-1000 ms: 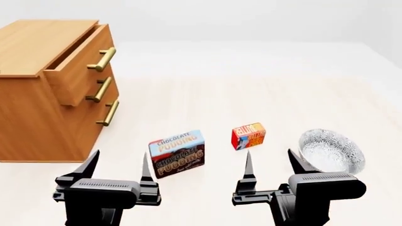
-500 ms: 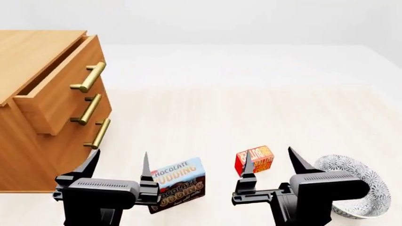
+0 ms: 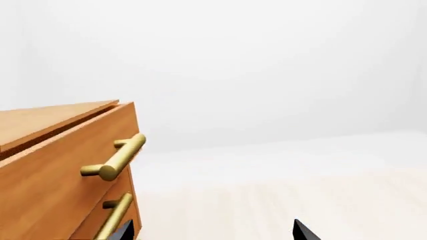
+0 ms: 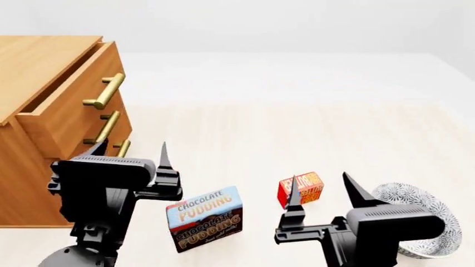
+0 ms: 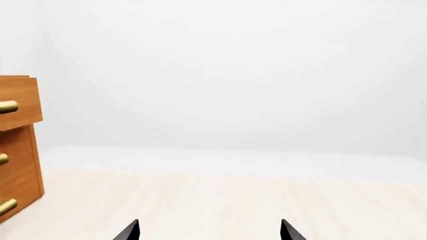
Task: Put the butter at the back in the top drawer of the cabinet and close it.
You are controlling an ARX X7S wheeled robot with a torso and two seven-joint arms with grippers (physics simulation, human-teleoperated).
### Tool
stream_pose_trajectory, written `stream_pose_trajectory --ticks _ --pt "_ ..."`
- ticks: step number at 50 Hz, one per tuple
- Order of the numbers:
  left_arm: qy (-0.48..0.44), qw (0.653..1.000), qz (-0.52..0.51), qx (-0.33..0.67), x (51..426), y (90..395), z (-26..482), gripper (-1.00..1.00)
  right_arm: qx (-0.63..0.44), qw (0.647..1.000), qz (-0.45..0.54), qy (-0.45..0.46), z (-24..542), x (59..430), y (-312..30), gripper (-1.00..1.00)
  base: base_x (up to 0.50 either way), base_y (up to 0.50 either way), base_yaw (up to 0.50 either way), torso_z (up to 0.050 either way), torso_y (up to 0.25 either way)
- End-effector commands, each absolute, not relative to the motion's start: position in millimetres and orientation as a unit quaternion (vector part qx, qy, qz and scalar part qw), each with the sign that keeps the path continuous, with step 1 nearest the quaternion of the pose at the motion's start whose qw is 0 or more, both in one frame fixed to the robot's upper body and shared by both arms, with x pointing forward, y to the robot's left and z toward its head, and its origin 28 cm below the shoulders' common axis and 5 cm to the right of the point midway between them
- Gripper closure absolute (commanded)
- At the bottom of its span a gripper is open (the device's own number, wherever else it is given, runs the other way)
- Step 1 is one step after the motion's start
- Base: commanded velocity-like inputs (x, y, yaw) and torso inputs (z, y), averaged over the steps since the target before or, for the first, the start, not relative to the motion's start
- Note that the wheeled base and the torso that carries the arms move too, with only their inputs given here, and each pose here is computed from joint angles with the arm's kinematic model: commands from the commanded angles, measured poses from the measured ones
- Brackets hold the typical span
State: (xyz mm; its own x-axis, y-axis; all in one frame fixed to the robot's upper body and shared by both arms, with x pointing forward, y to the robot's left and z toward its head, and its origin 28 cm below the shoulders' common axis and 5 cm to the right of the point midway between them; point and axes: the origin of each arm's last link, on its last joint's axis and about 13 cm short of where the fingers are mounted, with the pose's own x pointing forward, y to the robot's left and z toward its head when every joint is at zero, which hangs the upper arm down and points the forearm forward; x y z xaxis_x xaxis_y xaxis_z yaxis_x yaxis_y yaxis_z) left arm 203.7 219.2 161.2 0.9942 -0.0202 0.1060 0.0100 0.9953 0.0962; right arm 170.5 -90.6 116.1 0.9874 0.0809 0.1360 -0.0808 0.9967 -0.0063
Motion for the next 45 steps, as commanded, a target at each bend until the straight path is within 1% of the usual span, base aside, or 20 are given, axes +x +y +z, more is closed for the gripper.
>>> stream_pose_trajectory --ticks 1,5,9,16,22,26,31,37,42,45 --pt "-0.041 0.997 -0.023 0.061 222 226 230 -1.0 0.001 0.996 0.043 -0.072 120 165 -91 -1.0 0.0 0.0 0.0 0.0 0.0" --pt "-0.036 0.996 -0.031 0.072 232 228 255 -1.0 0.001 0.996 0.043 -0.074 122 164 -92 -1.0 0.0 0.0 0.0 0.0 0.0" --pt "-0.027 0.994 -0.023 0.105 252 232 282 -1.0 0.001 0.996 0.044 -0.075 122 162 -93 -1.0 0.0 0.0 0.0 0.0 0.0" --pt "-0.002 0.995 0.0 0.097 284 243 313 -1.0 0.001 0.996 0.046 -0.075 123 162 -94 -1.0 0.0 0.0 0.0 0.0 0.0" --pt "0.016 0.996 0.011 0.09 304 247 335 -1.0 0.002 0.996 0.05 -0.073 123 164 -95 -1.0 0.0 0.0 0.0 0.0 0.0" --pt "0.02 0.995 0.034 0.089 319 251 359 -1.0 0.004 0.996 0.051 -0.073 125 168 -98 -1.0 0.0 0.0 0.0 0.0 0.0" --pt "0.069 0.99 0.077 0.096 342 259 377 -1.0 0.009 0.996 0.051 -0.072 128 174 -101 -1.0 0.0 0.0 0.0 0.0 0.0" --pt "0.169 0.978 0.098 0.075 364 271 387 -1.0 0.004 0.996 0.058 -0.069 132 180 -100 -1.0 0.0 0.0 0.0 0.0 0.0" --pt "0.213 0.97 0.114 0.032 373 278 398 -1.0 0.005 0.996 0.062 -0.07 135 186 -100 -1.0 0.0 0.0 0.0 0.0 0.0" --pt "0.239 0.963 0.119 0.026 374 280 401 -1.0 0.007 0.996 0.061 -0.07 136 190 -100 -1.0 0.0 0.0 0.0 0.0 0.0"
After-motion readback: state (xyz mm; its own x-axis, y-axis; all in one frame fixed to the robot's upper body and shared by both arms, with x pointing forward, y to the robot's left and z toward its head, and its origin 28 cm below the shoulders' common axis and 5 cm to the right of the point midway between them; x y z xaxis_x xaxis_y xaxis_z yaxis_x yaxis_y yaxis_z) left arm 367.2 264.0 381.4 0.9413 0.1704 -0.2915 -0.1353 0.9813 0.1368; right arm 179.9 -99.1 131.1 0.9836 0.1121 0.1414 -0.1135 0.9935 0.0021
